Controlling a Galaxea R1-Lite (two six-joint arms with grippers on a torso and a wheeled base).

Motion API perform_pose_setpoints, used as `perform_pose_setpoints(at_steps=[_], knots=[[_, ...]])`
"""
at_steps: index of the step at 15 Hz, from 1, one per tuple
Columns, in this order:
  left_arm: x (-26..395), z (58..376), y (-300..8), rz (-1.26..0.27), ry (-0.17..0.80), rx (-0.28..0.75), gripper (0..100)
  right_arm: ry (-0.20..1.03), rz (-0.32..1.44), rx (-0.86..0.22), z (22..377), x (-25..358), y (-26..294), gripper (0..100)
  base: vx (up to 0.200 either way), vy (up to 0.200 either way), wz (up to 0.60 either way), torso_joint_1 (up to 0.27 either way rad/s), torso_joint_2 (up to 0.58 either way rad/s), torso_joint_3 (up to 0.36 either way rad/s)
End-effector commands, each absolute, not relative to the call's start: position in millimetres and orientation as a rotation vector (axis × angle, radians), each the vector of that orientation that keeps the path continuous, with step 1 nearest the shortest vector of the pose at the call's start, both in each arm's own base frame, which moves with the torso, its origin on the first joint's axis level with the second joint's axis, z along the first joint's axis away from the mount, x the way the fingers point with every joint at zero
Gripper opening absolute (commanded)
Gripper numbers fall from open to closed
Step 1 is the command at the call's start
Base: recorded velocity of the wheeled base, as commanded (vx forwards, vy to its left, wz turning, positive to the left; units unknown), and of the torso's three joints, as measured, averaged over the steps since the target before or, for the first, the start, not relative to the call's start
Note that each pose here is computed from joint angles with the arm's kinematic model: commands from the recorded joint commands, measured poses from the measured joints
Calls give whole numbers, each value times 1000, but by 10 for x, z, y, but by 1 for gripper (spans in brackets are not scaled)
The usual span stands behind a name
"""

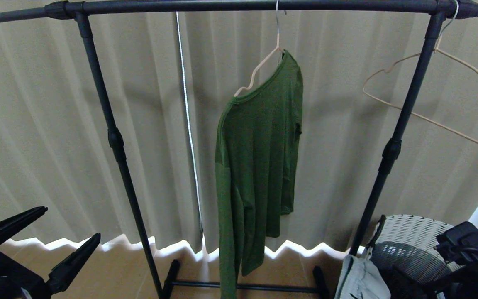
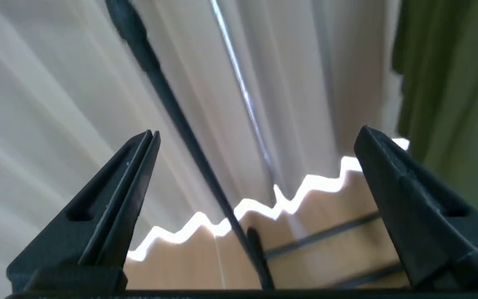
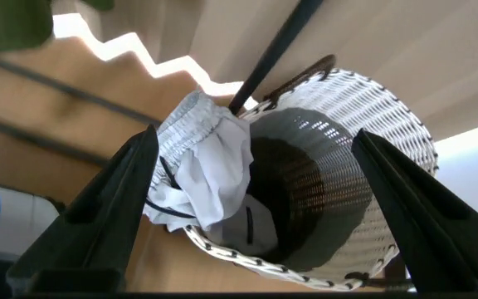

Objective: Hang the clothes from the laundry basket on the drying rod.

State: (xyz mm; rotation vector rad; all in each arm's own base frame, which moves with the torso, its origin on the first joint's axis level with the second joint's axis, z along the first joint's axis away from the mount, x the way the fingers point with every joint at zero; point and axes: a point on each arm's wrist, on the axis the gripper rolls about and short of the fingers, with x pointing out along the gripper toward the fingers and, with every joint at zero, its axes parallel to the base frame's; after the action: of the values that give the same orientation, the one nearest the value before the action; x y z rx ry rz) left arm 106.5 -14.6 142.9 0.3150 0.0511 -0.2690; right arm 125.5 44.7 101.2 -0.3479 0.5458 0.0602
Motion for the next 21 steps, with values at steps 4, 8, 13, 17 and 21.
perform_pose_setpoints(at_steps=[4,8,13,17,21], knots=[[1017,1476,-153,-275,11,315,100,779,33,-472,651,2188,655,100,0,0,0,0,0,0],[1006,1498,-152,-272,-3,315,100,934,20,-537,457,2601,627,100,0,0,0,0,0,0],[1010,1495,-155,-276,0,315,100,1043,16,-552,162,2840,636,100,0,0,0,0,0,0],[1008,1496,-154,-276,-2,315,100,1046,17,-553,80,2971,670,100,0,0,0,0,0,0],[1006,1498,-154,-276,-3,315,100,1060,17,-556,20,3006,674,100,0,0,0,0,0,0]])
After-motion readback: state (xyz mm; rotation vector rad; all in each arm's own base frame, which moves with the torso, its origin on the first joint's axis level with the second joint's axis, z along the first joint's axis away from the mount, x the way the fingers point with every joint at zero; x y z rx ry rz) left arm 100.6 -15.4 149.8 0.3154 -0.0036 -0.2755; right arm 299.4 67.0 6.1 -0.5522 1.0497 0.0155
